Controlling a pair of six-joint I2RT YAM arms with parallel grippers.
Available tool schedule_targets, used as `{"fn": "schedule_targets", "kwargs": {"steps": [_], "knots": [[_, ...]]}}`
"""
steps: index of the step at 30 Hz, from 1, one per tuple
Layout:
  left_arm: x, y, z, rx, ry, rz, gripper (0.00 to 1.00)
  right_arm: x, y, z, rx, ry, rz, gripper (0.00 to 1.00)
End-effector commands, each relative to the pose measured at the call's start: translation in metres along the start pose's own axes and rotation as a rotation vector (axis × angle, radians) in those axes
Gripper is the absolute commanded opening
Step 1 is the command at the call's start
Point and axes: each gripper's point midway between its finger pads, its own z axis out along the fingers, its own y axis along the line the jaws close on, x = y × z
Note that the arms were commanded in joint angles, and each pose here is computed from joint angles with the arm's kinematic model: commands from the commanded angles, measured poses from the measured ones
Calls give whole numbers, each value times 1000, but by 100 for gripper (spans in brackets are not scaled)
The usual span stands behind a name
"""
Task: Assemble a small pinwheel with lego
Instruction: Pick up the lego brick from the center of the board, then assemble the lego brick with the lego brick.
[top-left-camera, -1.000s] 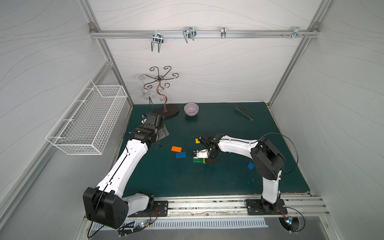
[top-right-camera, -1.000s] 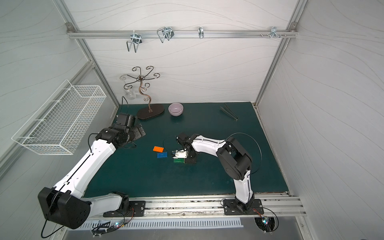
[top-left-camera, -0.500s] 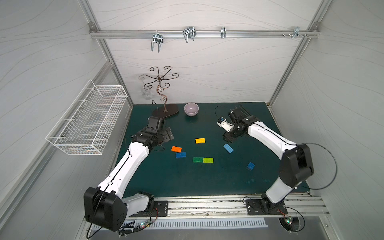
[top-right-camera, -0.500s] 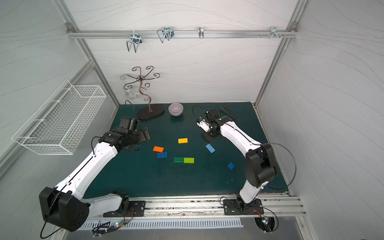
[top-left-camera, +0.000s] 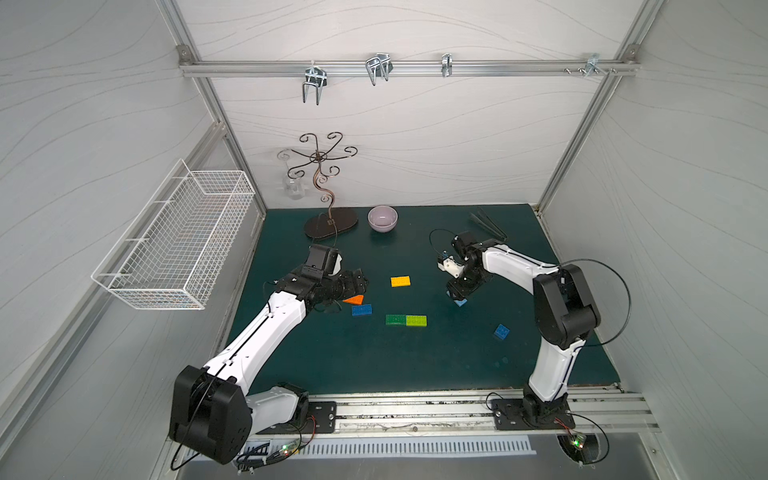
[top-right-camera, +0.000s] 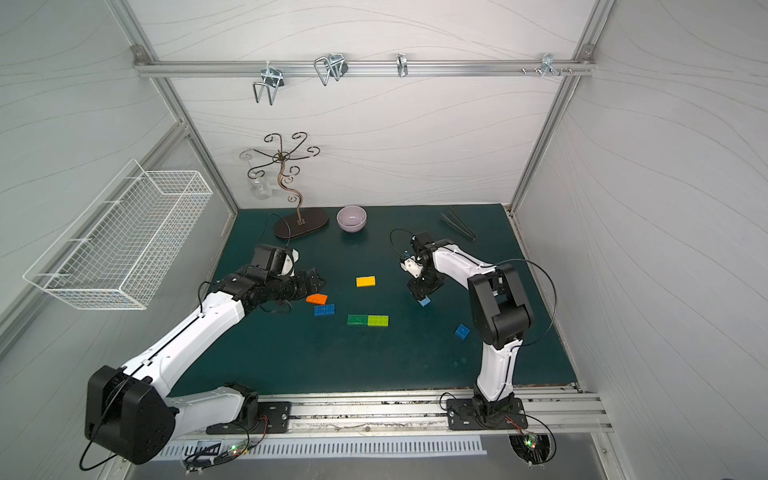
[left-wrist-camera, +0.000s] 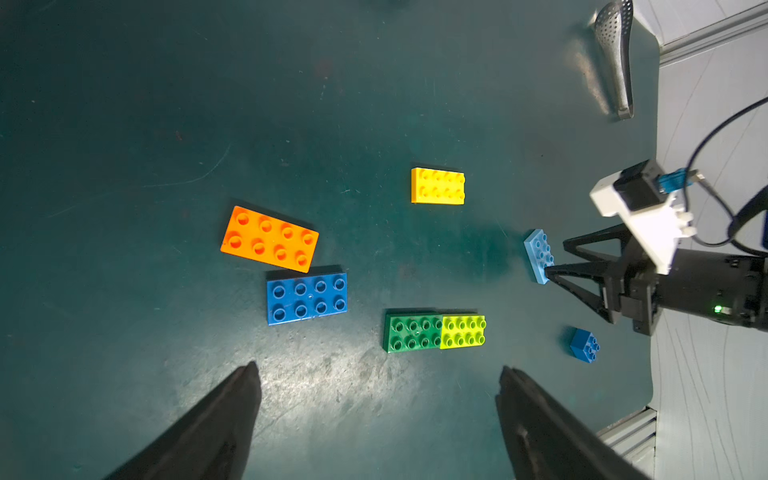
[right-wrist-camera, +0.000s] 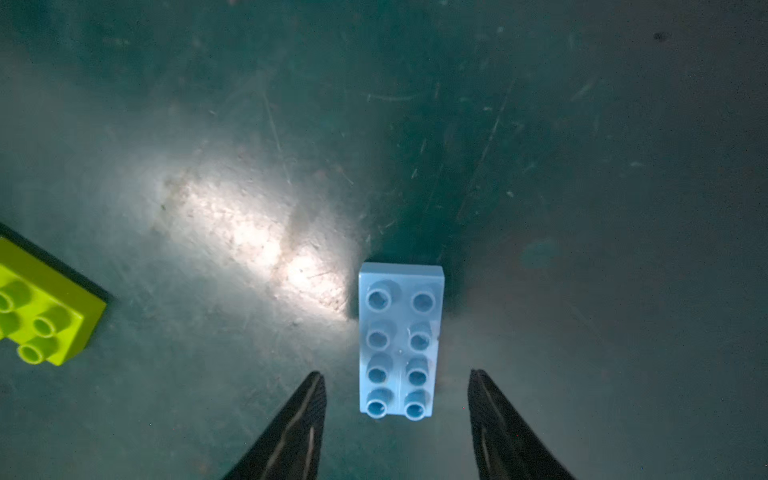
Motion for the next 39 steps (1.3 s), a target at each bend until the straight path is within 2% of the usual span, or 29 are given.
{"fn": "schedule_targets", "kwargs": {"steps": [1, 7, 10, 12, 15, 17, 19, 24, 28, 32, 39], "knots": [[-12, -14, -9, 54, -52, 44, 94, 11, 0, 14, 12, 54, 6, 56], [-14, -9, -7, 20, -54, 26, 91, 16, 0, 24, 25, 78, -7, 52], [-8, -8, -1, 33, -31, 9, 86, 17, 3, 25, 14, 69, -21, 45], [-1, -9, 4, 57, -3, -35, 80, 12, 9, 21, 11, 47, -66, 37], [13, -20, 17, 173, 51, -139, 67, -1, 25, 9, 17, -15, -203, 24], [21, -25, 27, 240, 84, -232, 53, -13, 37, -2, 10, -63, -284, 17], [24, -26, 33, 276, 93, -311, 47, -22, 49, -11, 5, -91, -348, 17], [29, -23, 51, 366, 90, -521, 35, -36, 100, -25, -42, -160, -607, 19], [33, -18, 69, 450, 83, -689, 28, -46, 136, -30, -94, -211, -695, 19], [35, -18, 75, 473, 78, -694, 20, -54, 167, -27, -108, -224, -771, 20], [47, -2, 82, 430, 80, -719, 20, -56, 182, -8, -77, -149, -857, 21]]}}
